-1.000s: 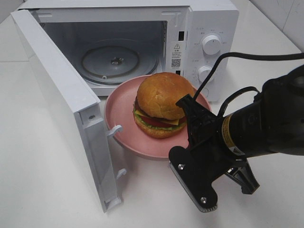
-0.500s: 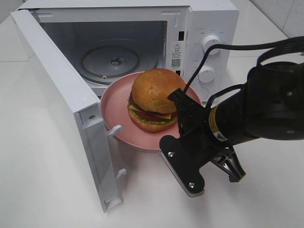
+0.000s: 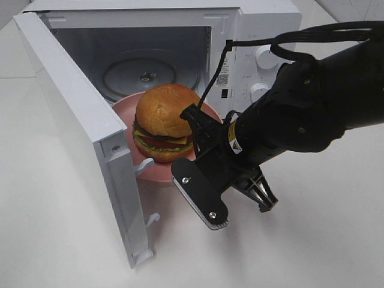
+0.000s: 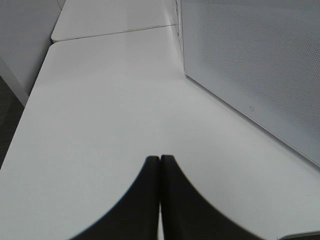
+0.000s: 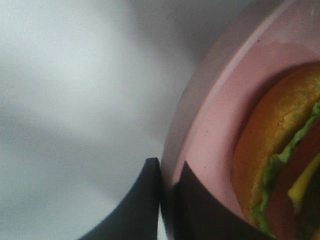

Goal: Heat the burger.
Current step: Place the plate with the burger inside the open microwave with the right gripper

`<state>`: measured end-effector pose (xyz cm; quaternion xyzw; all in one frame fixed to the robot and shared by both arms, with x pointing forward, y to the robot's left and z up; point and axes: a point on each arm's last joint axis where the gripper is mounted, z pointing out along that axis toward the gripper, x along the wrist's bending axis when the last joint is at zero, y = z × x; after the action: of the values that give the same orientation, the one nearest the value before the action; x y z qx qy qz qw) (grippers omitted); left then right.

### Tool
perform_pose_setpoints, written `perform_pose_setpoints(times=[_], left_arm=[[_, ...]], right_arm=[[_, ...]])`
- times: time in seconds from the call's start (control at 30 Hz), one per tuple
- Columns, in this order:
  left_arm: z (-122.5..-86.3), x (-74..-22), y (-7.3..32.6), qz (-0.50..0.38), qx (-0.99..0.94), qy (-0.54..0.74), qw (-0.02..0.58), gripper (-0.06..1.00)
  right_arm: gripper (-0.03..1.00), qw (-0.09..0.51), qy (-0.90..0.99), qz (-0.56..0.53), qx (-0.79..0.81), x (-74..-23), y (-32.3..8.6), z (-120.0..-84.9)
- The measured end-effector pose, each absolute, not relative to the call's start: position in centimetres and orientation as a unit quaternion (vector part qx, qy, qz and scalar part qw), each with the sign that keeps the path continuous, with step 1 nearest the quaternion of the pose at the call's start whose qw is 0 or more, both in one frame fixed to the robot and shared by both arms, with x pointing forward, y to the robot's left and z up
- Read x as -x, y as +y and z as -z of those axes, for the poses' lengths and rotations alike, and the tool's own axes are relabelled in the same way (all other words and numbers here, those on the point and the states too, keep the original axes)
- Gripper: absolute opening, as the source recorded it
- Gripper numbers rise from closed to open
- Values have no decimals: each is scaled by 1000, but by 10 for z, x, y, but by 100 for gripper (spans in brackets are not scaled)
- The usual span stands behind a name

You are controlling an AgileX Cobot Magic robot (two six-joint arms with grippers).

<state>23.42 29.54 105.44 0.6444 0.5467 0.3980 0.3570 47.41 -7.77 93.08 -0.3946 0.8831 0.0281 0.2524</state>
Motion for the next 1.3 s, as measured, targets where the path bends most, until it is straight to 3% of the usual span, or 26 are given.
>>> perform_pose_setpoints(times=[0.43, 1.3], left_arm=[[-1054, -234, 295, -398, -644, 547, 357, 0], [-1054, -234, 295, -398, -644, 547, 357, 0]], right_arm=[[2, 233, 894, -18, 382, -497, -94, -942], [2, 237, 890, -3, 389, -546, -66, -943]])
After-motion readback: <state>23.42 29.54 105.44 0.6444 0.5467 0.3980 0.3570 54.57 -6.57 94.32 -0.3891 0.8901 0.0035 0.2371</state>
